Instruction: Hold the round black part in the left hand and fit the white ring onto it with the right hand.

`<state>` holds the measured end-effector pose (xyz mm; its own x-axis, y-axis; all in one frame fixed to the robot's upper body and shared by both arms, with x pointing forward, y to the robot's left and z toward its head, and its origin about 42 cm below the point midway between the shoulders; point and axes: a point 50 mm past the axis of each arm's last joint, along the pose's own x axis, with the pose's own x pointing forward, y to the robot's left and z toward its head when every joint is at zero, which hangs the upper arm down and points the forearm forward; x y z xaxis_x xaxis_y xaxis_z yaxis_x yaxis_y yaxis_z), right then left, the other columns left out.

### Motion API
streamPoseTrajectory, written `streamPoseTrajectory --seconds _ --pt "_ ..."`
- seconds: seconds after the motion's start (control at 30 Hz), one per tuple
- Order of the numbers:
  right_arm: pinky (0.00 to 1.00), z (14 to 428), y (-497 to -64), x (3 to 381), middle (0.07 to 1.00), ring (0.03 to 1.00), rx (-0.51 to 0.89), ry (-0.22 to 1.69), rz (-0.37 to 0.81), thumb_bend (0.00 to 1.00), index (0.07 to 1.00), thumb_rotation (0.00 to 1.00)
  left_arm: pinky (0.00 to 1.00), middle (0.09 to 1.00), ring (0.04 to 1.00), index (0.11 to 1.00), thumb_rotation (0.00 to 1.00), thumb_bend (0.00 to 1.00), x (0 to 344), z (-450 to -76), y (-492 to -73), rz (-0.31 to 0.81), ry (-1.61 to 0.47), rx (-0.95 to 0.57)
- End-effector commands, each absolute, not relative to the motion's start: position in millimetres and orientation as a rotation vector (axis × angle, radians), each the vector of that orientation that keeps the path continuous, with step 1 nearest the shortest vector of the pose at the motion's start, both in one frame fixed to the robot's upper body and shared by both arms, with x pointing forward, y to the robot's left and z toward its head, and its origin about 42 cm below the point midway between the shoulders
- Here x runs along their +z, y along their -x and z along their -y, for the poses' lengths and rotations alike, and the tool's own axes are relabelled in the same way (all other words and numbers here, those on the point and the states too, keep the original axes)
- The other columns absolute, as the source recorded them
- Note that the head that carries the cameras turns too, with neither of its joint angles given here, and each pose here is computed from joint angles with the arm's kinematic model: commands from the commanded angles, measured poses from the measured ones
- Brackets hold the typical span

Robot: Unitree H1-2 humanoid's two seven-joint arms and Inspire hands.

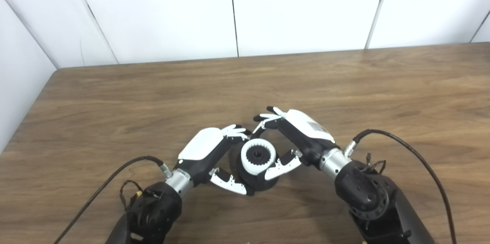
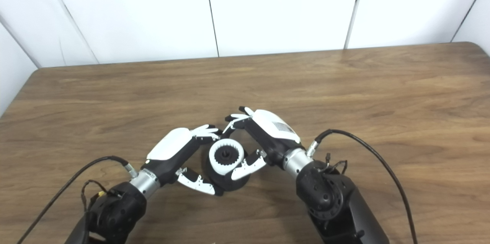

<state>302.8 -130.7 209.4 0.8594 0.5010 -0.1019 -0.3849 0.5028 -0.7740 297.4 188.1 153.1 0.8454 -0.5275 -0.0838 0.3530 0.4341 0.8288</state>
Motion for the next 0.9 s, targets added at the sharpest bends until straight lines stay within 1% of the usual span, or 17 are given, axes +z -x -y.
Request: streamPoseTrajectory --seconds 0.0,0.33,0.37,0.4,0.43,0.53,0.57,0.63,0.77,0.87 --pt "1.00 127.7 -309.0 229.0 0.884 1.000 0.514 0.908 0.241 0.52 0.488 0.16 0.91 0.883 0.948 0.579 0.28 0.78 170.9 -187.4 -300.9 0.275 -0.987 -0.522" --pt "1.00 130.9 -309.2 227.2 0.881 1.000 0.528 0.931 0.227 0.52 0.492 0.16 0.90 0.883 0.950 0.576 0.28 0.77 170.8 -187.2 -300.7 0.273 -0.980 -0.519" --pt "0.99 131.4 -309.4 227.2 0.883 0.996 0.529 0.934 0.223 0.71 0.580 0.26 0.91 0.882 0.949 0.573 0.28 0.77 170.6 -187.1 -300.6 0.272 -0.977 -0.518" --pt "0.98 131.9 -309.5 227.3 0.884 0.993 0.530 0.936 0.220 0.80 0.625 0.32 0.91 0.881 0.948 0.571 0.28 0.78 170.4 -187.1 -300.5 0.272 -0.975 -0.516" --pt "0.98 132.1 -309.5 227.4 0.885 0.991 0.530 0.938 0.218 0.87 0.662 0.35 0.91 0.880 0.947 0.570 0.27 0.78 170.3 -187.1 -300.5 0.272 -0.974 -0.516" --pt "0.98 133.3 -309.8 227.6 0.886 0.990 0.530 0.935 0.213 0.90 0.685 0.37 0.91 0.880 0.946 0.569 0.27 0.78 170.5 -187.0 -300.2 0.271 -0.975 -0.515" --pt "0.96 134.4 -310.3 227.7 0.897 0.981 0.529 0.933 0.209 0.95 0.757 0.42 0.91 0.881 0.947 0.573 0.26 0.78 170.5 -187.0 -300.1 0.270 -0.977 -0.514" --pt "0.94 136.3 -311.2 227.7 0.913 0.968 0.525 0.928 0.204 0.99 0.844 0.48 0.90 0.882 0.948 0.576 0.26 0.78 170.4 -187.2 -299.7 0.269 -0.978 -0.514" --pt "0.92 139.6 -312.1 228.0 0.927 0.961 0.508 0.907 0.197 1.00 0.897 0.53 0.90 0.881 0.946 0.575 0.25 0.79 168.6 -187.6 -299.7 0.271 -0.973 -0.513" --pt "0.90 142.0 -311.6 228.3 0.936 0.966 0.506 0.896 0.191 1.00 0.908 0.54 0.90 0.882 0.949 0.579 0.26 0.79 168.1 -187.4 -300.2 0.269 -0.979 -0.514"
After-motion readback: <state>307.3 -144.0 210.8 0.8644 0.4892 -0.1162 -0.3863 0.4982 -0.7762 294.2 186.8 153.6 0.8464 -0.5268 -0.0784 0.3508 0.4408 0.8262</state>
